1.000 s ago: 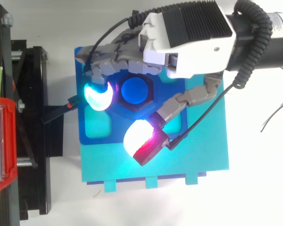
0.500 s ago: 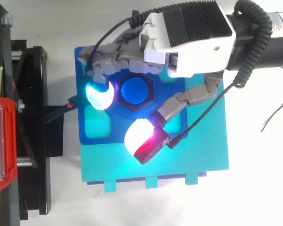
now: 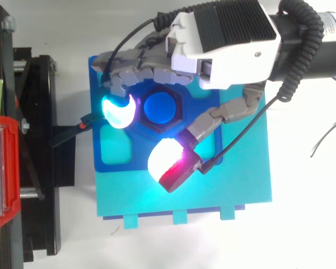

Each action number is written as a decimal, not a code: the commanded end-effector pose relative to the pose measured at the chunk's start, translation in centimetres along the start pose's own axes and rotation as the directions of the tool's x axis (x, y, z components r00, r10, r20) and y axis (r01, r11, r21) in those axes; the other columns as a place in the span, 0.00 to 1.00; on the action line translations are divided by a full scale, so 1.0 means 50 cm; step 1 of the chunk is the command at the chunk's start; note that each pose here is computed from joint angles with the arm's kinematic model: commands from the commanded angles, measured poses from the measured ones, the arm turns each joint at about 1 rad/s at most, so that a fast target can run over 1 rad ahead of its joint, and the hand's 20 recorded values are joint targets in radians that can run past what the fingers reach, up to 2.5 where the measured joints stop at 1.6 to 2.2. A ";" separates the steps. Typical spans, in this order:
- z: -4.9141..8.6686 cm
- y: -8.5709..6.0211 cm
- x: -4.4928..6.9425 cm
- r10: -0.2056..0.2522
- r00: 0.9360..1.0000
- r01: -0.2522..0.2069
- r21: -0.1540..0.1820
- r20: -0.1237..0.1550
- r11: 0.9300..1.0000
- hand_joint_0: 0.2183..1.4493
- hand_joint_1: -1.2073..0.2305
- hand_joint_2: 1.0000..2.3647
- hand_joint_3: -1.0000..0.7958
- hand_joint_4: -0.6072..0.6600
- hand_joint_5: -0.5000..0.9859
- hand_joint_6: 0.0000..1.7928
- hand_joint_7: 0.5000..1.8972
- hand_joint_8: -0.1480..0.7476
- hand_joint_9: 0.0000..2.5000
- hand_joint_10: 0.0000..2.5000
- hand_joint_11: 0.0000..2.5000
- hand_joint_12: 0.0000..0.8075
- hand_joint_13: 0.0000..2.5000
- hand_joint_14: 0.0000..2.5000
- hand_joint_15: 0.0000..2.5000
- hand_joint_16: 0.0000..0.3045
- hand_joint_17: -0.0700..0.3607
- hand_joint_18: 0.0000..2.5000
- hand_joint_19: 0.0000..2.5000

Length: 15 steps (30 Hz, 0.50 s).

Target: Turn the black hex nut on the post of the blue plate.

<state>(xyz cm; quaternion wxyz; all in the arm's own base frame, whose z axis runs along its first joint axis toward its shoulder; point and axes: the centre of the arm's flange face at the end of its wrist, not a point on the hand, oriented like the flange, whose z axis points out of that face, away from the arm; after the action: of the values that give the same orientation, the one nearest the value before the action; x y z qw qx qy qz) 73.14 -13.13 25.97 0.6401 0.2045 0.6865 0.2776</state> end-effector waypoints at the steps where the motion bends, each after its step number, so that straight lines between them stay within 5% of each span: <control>1: -0.003 -0.004 0.003 0.013 1.000 -0.013 0.004 -0.008 1.000 0.20 0.58 0.00 0.28 0.85 0.16 0.28 0.36 0.70 0.14 0.00 0.05 0.74 0.21 0.00 0.22 0.24 0.54 0.20 0.17; 9: -0.006 -0.004 0.008 0.025 0.999 -0.025 0.015 -0.022 1.000 0.20 0.56 0.00 0.28 0.84 0.16 0.28 0.37 0.70 0.14 0.00 0.05 0.74 0.21 0.00 0.22 0.23 0.54 0.20 0.16; 15: -0.003 -0.002 0.005 0.023 1.000 -0.023 0.007 -0.010 1.000 0.16 0.42 0.00 0.28 0.85 0.17 0.28 0.36 0.72 0.14 0.00 0.07 0.76 0.22 0.00 0.21 0.25 0.56 0.21 0.14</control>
<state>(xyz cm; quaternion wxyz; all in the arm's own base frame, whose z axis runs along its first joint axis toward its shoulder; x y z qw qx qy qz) 72.93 -13.05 25.66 0.6309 0.2135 0.6899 0.2836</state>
